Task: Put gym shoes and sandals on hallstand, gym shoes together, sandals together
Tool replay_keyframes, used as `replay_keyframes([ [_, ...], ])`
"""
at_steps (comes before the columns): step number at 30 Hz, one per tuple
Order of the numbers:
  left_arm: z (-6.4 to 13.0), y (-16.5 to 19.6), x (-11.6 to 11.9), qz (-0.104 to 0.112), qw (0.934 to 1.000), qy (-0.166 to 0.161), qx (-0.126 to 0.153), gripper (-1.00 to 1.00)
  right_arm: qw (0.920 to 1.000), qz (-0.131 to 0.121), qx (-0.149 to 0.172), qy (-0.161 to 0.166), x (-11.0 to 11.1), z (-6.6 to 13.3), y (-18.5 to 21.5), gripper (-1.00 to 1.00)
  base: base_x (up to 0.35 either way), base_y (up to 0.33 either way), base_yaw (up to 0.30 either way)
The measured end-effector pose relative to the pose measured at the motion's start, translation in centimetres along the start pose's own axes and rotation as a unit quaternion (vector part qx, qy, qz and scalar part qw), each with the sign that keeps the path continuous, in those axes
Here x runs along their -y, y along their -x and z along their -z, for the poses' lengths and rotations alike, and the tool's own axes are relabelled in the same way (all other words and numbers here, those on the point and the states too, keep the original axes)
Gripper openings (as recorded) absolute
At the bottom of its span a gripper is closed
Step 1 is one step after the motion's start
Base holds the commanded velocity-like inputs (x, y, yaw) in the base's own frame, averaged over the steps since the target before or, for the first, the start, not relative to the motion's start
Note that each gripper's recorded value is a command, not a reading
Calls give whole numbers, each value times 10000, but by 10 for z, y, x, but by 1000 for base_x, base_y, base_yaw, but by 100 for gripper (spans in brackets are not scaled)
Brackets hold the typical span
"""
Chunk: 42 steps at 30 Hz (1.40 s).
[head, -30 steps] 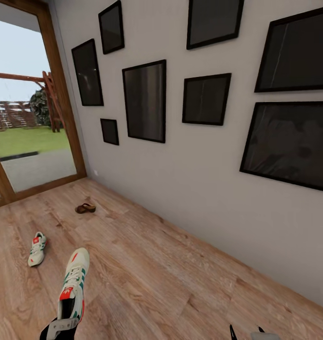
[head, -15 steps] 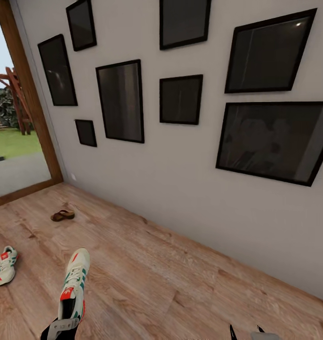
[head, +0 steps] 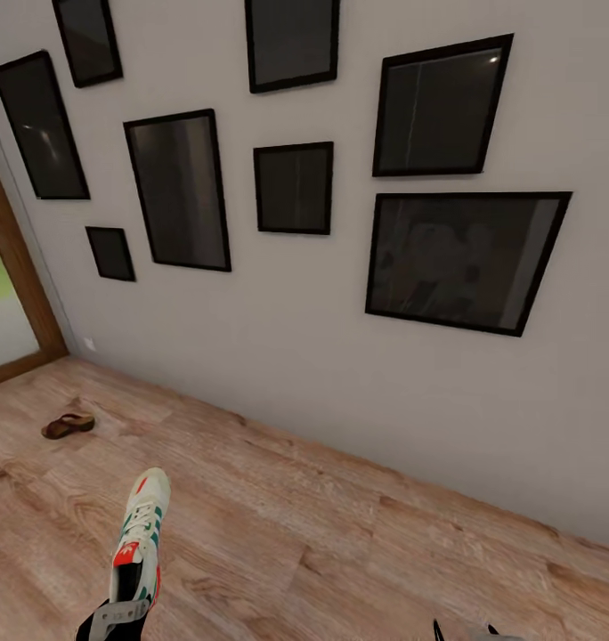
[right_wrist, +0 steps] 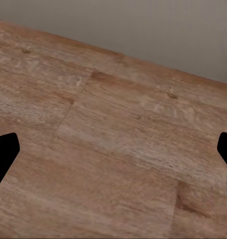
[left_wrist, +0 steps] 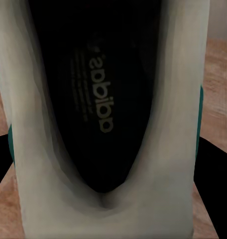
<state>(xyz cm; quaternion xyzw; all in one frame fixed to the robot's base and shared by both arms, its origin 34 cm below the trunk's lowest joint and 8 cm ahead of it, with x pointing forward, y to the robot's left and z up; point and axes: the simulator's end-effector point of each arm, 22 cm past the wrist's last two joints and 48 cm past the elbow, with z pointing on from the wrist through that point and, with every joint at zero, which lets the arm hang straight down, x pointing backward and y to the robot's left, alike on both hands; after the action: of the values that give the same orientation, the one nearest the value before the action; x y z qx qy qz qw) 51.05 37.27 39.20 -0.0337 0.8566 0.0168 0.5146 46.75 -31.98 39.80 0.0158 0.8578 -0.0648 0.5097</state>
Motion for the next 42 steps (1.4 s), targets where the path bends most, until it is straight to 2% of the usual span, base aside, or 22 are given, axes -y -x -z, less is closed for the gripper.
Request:
replay_keyframes([
  [42, 0, 0, 0, 6, 10000, -1, 1, -100, 10000, -7, -21, -3, 0, 1, -2, 100, 0, 0, -276],
])
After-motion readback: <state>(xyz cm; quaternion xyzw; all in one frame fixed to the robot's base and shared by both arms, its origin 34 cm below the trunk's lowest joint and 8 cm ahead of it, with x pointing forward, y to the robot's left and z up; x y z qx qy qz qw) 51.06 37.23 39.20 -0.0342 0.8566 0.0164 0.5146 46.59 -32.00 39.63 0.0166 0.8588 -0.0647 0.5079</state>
